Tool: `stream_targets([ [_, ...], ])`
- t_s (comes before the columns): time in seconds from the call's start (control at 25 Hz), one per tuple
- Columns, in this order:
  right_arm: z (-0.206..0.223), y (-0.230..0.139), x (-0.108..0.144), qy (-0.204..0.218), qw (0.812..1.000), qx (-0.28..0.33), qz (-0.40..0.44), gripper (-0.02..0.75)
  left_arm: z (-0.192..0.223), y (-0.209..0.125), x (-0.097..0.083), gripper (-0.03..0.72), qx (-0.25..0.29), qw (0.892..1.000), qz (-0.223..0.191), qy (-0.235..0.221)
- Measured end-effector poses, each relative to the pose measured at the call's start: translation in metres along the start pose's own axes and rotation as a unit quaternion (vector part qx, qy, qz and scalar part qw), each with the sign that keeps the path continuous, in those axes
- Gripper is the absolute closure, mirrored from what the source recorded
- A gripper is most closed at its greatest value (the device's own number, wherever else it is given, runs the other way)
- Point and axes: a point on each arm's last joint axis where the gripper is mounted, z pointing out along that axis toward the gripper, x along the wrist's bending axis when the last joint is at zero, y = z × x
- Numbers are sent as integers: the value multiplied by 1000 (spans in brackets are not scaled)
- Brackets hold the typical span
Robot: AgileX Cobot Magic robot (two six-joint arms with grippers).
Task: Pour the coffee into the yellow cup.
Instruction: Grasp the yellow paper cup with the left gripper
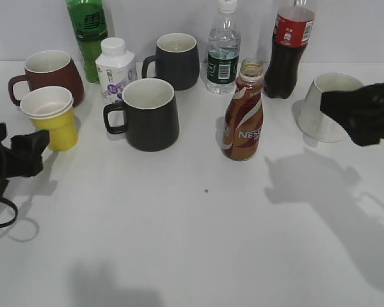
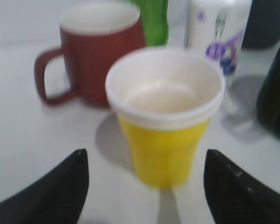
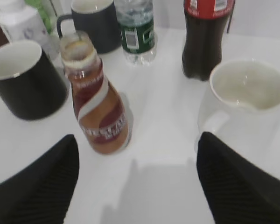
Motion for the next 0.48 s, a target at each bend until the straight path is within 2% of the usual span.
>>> stream_targets([
  [0.2,14,3,-1,-6,999,-42,-30,150,11,-4,0,102,-58,998,7,2],
  [0.48,35,5,-3,-17,995,-99,-24,150,27,-20,-8,102,-39,998,29,-34],
])
